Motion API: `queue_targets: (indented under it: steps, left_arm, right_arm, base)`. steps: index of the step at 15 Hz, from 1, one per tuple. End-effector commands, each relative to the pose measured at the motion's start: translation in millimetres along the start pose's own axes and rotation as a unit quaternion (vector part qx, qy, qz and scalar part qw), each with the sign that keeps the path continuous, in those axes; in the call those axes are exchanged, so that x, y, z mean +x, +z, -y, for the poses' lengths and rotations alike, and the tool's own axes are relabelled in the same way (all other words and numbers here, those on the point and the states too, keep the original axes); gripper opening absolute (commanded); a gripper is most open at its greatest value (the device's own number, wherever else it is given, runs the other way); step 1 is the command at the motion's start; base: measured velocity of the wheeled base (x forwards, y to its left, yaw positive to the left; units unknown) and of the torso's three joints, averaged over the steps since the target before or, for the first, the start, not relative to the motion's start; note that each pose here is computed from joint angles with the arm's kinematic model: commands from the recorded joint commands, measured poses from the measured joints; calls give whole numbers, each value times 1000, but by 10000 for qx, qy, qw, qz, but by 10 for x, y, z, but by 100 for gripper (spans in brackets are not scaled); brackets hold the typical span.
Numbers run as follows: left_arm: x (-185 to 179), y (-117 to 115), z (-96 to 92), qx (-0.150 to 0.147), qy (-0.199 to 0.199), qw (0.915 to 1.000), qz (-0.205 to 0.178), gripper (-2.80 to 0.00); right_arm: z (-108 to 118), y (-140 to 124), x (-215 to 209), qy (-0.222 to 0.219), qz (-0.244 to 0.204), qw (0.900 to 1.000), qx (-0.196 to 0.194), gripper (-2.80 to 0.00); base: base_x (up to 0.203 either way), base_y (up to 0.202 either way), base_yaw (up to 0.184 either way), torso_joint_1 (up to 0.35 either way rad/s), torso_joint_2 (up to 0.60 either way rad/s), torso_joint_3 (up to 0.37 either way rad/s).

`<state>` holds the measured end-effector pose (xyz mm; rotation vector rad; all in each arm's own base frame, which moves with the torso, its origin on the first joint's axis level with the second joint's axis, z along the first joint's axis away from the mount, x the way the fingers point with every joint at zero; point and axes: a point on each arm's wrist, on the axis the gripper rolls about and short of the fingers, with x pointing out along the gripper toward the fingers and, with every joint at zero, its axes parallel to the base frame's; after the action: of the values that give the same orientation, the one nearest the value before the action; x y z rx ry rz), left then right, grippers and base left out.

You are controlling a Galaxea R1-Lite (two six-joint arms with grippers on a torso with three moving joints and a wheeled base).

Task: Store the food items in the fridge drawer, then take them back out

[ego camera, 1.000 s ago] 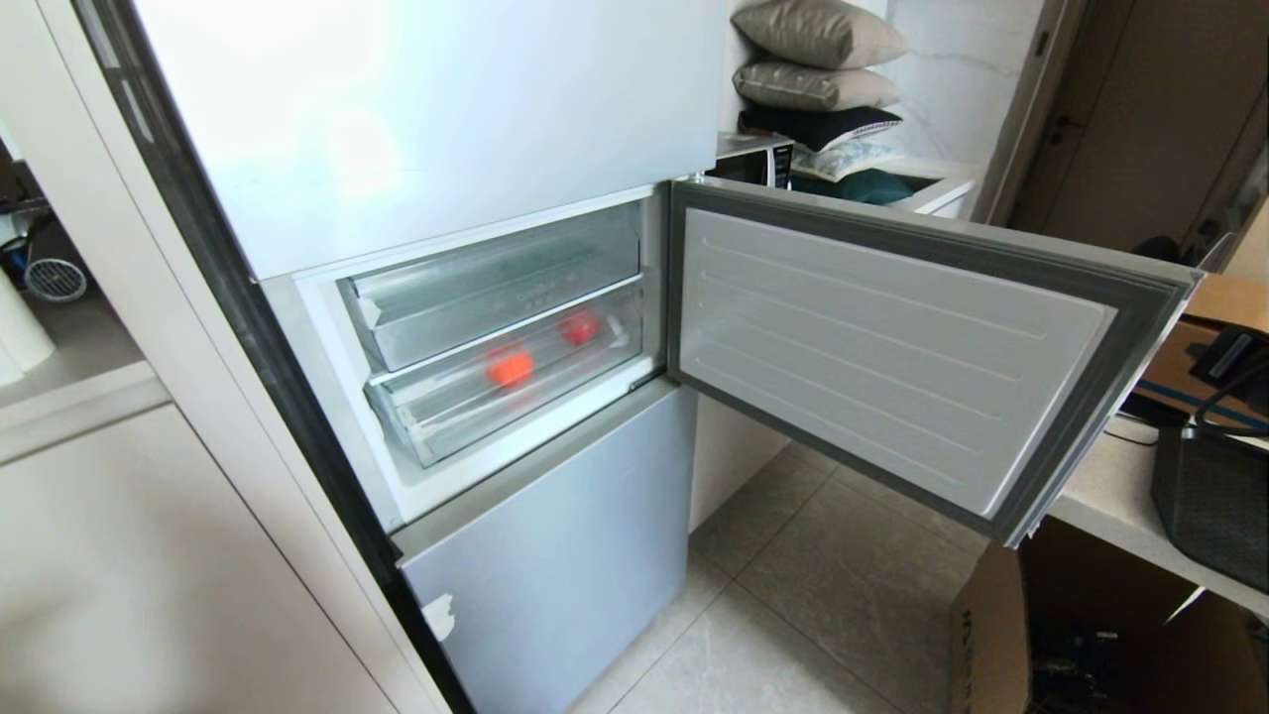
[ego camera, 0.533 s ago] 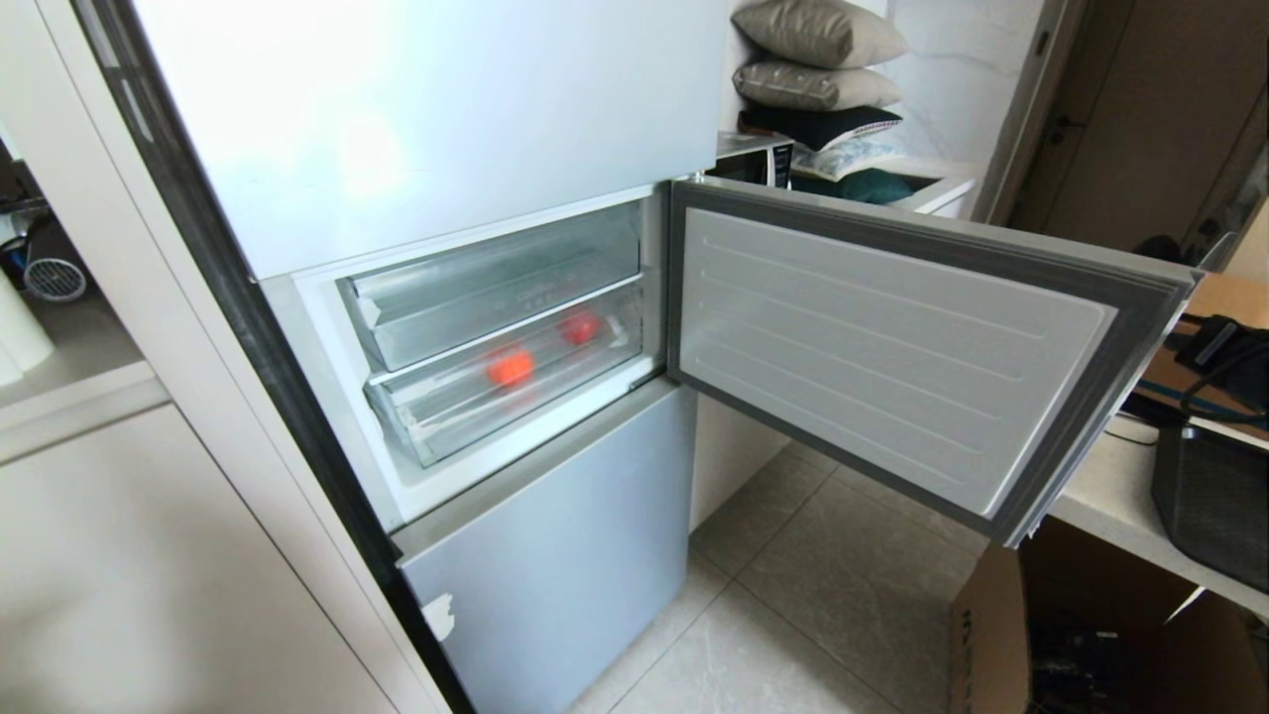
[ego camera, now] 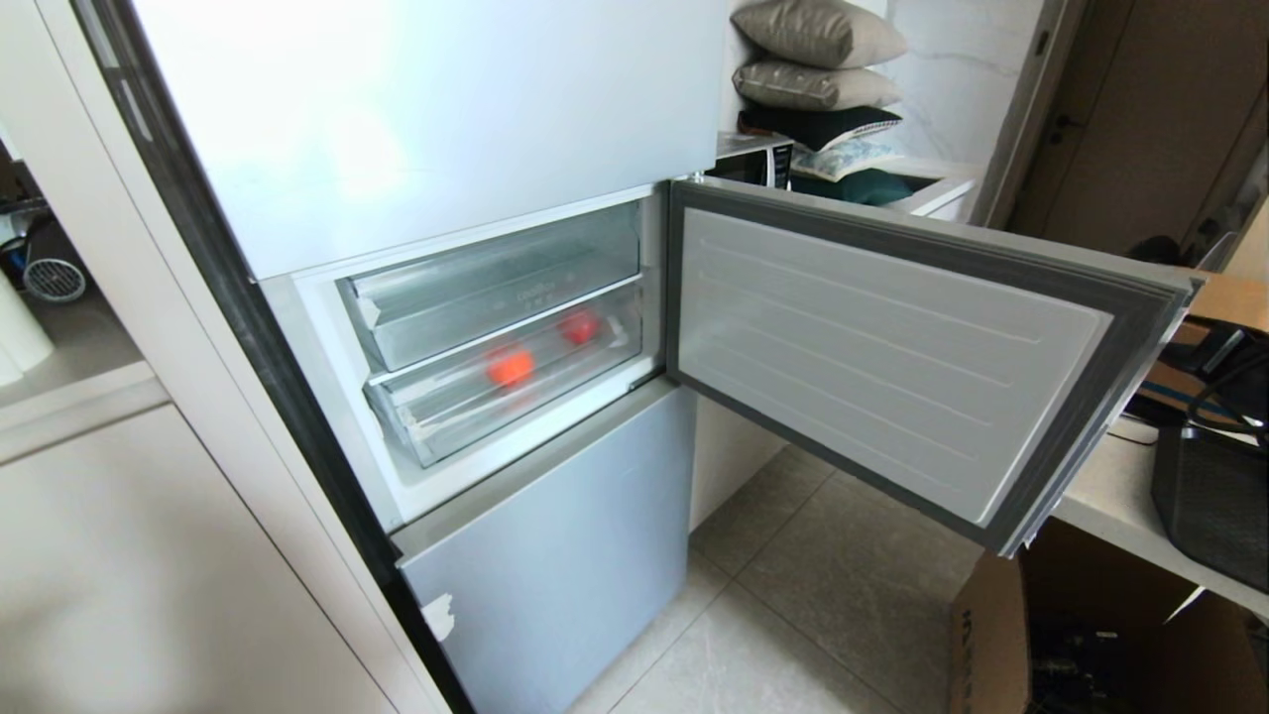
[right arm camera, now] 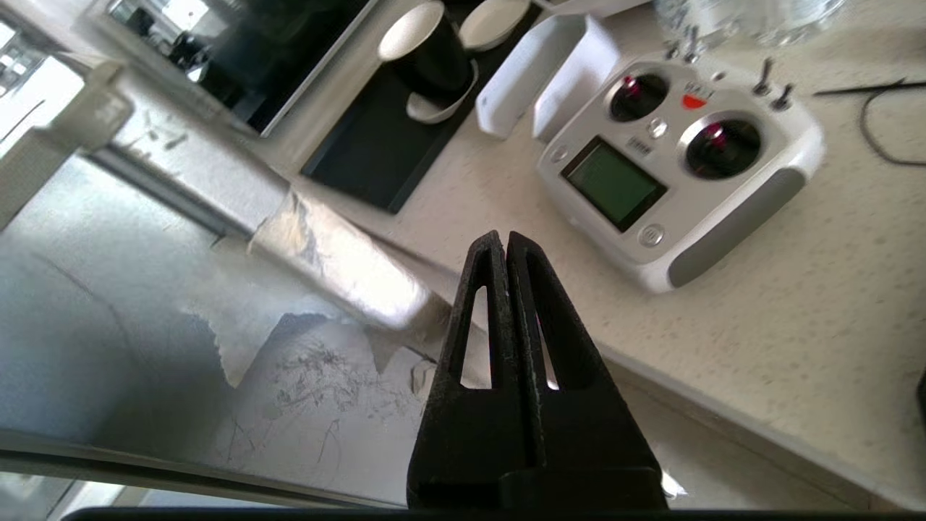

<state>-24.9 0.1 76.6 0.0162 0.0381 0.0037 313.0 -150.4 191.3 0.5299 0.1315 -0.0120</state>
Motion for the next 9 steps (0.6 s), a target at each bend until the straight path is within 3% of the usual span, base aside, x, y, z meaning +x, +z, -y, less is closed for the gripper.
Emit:
queue_targets:
  steps: [1,4,9]
  left_arm:
    - [0,0,0,4,3,10000,-6,-280]
    - [1,0,0,-1,3,10000,-7,-280]
    - [1,0,0,-4,3,10000,-8,-280]
  right_arm:
    - [-90,-15,-150,66,-1,10000,-2,-280]
    - [-251,-179,-405,258,-238,9994,57,-280]
    - [-688,-646,-773,1054,-967,9897,80,-280]
  base:
    - [0,0,0,0,0,0]
    - [0,0,0,0,0,0]
    - [0,0,0,0,0,0]
